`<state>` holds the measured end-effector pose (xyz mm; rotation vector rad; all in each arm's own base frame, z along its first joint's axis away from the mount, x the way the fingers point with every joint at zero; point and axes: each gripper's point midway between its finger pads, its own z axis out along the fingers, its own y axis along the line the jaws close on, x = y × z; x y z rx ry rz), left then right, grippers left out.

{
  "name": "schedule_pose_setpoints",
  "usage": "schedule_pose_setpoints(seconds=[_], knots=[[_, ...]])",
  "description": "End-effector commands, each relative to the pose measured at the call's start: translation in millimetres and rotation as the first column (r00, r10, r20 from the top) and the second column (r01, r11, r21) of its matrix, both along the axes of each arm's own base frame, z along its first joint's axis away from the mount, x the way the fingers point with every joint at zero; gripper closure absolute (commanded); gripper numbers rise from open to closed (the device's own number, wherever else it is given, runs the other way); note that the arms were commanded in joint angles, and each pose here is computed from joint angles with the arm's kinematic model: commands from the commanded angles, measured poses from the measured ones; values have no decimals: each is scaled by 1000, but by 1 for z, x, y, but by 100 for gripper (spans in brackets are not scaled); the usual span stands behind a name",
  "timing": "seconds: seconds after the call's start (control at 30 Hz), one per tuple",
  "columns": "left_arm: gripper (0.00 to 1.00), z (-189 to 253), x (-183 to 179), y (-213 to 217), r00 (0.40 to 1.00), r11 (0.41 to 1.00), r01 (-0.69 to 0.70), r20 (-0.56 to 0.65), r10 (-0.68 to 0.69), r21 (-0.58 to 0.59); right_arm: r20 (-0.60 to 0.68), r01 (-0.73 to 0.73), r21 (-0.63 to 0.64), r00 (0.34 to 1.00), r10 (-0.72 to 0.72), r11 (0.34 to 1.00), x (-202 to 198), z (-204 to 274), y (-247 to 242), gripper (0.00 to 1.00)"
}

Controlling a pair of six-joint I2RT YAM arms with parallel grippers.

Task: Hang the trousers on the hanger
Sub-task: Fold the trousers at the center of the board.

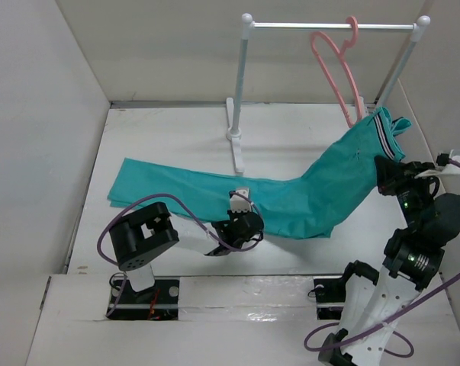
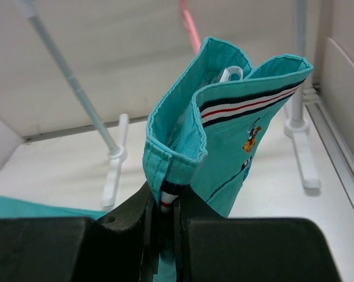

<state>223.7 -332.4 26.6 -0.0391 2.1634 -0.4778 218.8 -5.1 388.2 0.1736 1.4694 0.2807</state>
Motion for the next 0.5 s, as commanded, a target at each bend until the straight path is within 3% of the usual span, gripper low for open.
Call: schedule_pose_setpoints(seconds=[0.0,0.47], knots=[[100,9,3,-19,1000,998,3,18,-2,-55,106,-110,-46,988,114,993,-16,43,29,100],[100,-20,-56,-93,979,979,200,-30,-201,-41,244,-293,-1,927,285,956,-14,115,53,100]])
